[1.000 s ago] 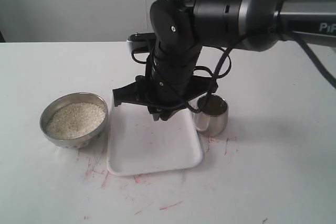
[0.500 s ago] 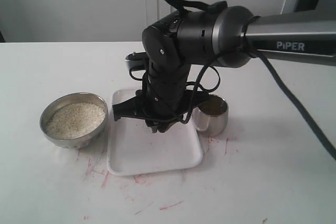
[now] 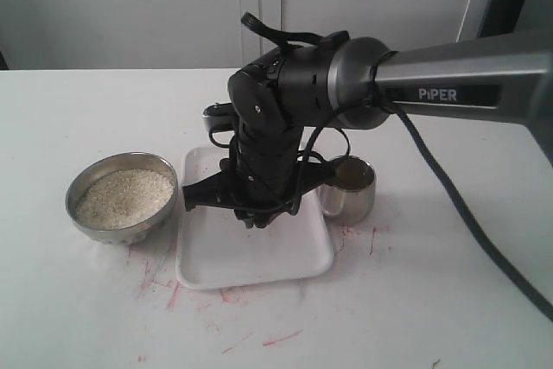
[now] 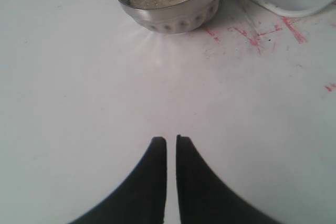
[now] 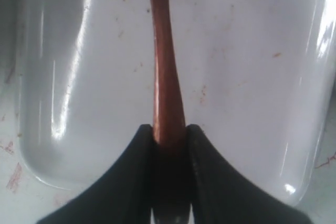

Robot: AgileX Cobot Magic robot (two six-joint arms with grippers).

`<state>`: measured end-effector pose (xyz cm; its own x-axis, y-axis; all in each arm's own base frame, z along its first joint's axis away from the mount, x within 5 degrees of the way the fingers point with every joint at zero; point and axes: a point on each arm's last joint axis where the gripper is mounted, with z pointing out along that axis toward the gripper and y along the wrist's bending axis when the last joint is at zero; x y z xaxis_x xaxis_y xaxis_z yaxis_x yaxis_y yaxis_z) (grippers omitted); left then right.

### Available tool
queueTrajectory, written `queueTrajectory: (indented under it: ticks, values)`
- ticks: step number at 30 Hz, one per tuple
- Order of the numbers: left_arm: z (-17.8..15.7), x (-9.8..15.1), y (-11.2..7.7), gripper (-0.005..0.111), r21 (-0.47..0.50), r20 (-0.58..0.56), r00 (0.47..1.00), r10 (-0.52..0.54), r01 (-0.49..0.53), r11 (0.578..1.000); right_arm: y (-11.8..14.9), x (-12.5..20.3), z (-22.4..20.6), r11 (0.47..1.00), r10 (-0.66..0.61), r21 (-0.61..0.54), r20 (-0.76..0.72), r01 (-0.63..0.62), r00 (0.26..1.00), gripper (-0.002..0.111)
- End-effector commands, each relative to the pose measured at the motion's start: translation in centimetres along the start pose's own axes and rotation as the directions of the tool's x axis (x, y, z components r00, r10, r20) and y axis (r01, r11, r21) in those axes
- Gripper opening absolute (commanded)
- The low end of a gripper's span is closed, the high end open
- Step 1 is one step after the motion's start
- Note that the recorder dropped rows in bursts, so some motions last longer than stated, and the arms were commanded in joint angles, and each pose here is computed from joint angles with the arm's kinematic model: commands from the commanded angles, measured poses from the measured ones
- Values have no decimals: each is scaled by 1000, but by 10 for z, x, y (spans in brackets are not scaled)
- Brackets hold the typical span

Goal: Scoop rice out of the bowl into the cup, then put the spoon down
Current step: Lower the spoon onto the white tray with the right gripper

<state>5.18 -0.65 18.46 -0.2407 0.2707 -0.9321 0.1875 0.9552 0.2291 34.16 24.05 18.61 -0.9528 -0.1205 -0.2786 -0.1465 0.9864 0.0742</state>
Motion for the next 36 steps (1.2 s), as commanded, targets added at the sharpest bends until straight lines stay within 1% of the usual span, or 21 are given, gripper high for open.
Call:
queueTrajectory:
  ticks: [1, 20, 29, 36]
  values:
    - [1, 6, -2, 14, 17, -43, 999, -3, 4, 1000, 1, -3, -1, 1000, -9, -11, 25, 9, 1000, 0]
    - [1, 6, -2, 14, 17, -43, 999, -3, 4, 1000, 1, -5, -1, 1000, -20, -9, 47, 20, 999, 0]
    - [1, 6, -2, 14, 17, -43, 999, -3, 4, 1000, 1, -2, 16, 1000, -23, 6, 15, 23, 1000, 0]
    - [1, 6, -2, 14, 17, -43, 999, -3, 4, 1000, 2, -2, 20, 1000, -22, 5, 15, 22, 1000, 0]
